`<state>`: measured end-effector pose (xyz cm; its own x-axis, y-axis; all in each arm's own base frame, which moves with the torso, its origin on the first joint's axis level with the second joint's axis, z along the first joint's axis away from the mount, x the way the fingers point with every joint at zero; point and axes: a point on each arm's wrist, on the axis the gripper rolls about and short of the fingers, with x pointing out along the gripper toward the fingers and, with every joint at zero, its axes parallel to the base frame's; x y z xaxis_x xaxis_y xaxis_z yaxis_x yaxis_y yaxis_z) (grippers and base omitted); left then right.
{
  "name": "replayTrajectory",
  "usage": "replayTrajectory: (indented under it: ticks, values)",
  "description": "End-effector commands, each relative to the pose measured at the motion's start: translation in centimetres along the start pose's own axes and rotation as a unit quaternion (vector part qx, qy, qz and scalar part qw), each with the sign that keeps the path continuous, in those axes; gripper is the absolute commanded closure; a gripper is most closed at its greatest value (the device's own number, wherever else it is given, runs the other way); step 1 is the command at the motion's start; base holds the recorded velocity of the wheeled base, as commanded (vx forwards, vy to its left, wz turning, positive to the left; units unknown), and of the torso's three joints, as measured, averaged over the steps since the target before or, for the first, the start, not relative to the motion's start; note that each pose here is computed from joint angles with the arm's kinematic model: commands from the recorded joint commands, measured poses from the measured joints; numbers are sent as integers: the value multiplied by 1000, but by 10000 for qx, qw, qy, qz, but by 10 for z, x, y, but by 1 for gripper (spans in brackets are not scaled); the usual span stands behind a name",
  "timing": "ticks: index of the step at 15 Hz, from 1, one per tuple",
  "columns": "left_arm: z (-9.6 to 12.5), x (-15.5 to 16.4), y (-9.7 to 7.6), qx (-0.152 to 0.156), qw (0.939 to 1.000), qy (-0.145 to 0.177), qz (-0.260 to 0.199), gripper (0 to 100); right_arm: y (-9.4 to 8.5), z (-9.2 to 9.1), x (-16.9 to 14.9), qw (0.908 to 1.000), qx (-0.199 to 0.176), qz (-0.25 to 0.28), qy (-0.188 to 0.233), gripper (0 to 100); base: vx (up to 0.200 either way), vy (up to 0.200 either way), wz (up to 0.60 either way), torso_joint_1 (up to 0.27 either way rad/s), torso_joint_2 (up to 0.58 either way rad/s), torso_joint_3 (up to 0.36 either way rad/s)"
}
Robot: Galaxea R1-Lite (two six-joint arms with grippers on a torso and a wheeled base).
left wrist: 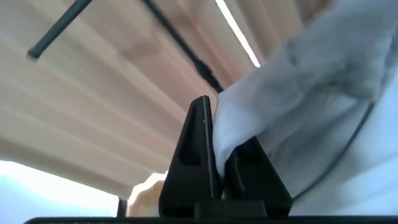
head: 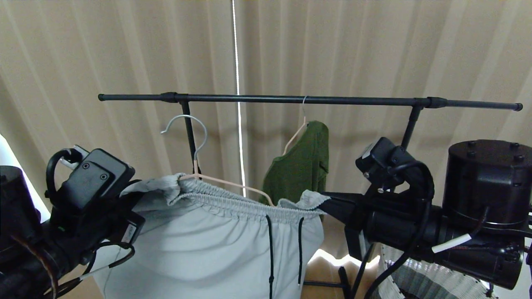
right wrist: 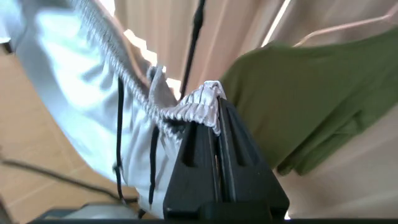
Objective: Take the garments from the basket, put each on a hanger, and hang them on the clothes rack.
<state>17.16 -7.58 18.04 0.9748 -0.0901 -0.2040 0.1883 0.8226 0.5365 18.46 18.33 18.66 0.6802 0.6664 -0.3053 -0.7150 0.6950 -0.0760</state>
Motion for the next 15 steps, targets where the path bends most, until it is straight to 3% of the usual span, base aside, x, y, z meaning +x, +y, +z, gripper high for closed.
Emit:
replayTrajectory:
  ticks: [1,4,5,9,11,14,15]
  values:
    - [3,10,-2,-314,9994,120,97,100,9,-6,3,9998,-57,172,108,100,0,0,0,0,0,0]
    - [10,20,0,-764,9958,235,452,100,19,-7,2,9992,-135,342,147,100,0,0,0,0,0,0]
    - [11,20,1,-854,9947,234,528,100,21,-11,1,9990,-145,367,191,0,0,0,0,0,0,0]
    - [12,19,3,-895,9940,211,596,100,21,-16,-3,9987,-194,417,239,0,0,0,0,0,0,0]
    - [16,18,0,-1038,9931,14,549,100,22,-13,-2,9974,-435,540,172,0,0,0,0,0,0,0]
    - [19,16,-3,-1063,9931,-129,487,100,22,3,6,9958,-734,542,-53,0,0,0,0,0,0,0]
    - [19,17,-4,-1046,9934,-126,461,100,22,18,19,9940,-951,484,-235,0,0,0,0,0,0,0]
